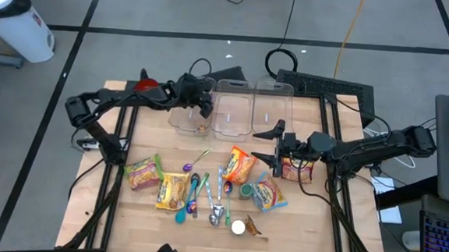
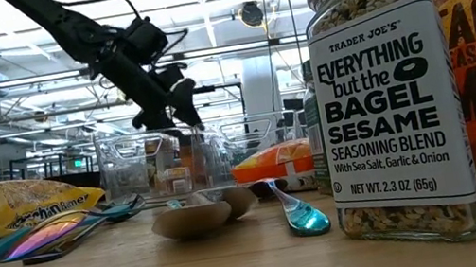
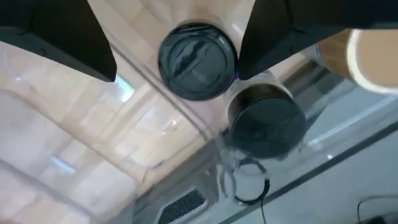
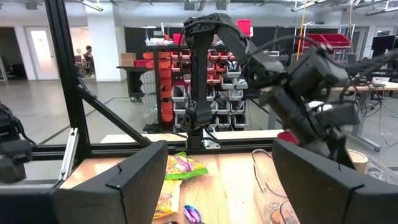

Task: Pick & Place Food Item
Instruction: Put the green seasoning bottle into the left transparent bin

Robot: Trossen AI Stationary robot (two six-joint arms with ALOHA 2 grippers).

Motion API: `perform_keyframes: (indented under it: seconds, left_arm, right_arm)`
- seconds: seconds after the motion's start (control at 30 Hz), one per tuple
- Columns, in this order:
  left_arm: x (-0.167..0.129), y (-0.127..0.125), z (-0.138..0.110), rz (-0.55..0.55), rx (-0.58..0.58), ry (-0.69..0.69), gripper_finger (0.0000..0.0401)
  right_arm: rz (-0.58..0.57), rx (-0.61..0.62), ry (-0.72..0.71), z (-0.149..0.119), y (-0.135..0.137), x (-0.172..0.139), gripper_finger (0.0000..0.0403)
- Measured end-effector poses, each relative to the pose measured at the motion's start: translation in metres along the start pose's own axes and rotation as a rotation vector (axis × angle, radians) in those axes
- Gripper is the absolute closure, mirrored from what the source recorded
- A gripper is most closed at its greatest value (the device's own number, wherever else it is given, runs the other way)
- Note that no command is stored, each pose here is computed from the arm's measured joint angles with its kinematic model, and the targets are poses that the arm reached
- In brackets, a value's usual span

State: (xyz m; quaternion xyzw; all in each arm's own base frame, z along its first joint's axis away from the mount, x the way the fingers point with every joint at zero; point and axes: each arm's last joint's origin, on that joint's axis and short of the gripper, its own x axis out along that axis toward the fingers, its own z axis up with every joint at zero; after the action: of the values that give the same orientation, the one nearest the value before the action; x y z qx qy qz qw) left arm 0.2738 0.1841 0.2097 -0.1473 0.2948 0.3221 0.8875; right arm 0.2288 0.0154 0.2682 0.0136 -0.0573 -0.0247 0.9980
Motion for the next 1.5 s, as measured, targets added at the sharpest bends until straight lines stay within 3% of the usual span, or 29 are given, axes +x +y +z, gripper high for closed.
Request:
perform_keyframes:
  seconds: [0.2,0.33,0.5,0.57,0.67,0.77,0.93,1.07,1.27,1.5]
  left_arm:
    - [-0.041,-0.004,0.011,-0.128,0.002,-0.013,0.0044]
    - [-0.074,-0.019,0.009,-0.267,0.058,-0.185,0.0045]
    - [-0.112,-0.033,-0.02,-0.406,0.171,-0.441,0.0044]
    - [-0.127,-0.032,-0.033,-0.448,0.2,-0.52,0.0045]
    - [-0.151,-0.028,-0.045,-0.497,0.213,-0.622,0.0044]
    - [-0.168,-0.022,-0.052,-0.505,0.209,-0.693,0.0041]
    - [-0.18,-0.018,-0.059,-0.51,0.209,-0.747,0.0041]
    - [-0.179,-0.018,-0.06,-0.508,0.212,-0.746,0.004]
    - [-0.177,-0.018,-0.06,-0.505,0.211,-0.737,0.0041]
    - [-0.176,-0.019,-0.06,-0.513,0.19,-0.722,0.004]
  right_arm:
    - [0.002,-0.002,0.022,-0.002,0.0,0.0,0.0122]
    - [0.005,0.025,0.052,-0.005,0.001,0.0,0.0122]
    - [0.004,0.167,0.16,-0.015,0.001,-0.001,0.0122]
    - [0.055,0.202,0.185,-0.017,0.004,-0.002,0.0122]
    - [0.173,0.207,0.194,-0.018,0.016,-0.002,0.0122]
    - [0.227,0.123,0.24,-0.026,0.035,-0.004,0.0122]
    - [0.189,-0.066,0.397,-0.052,0.06,-0.009,0.0122]
    - [0.14,-0.134,0.481,-0.065,0.072,-0.015,0.0122]
    - [0.117,-0.045,0.556,-0.077,0.079,-0.019,0.0122]
    - [0.06,-0.033,0.646,-0.101,0.081,-0.016,0.0122]
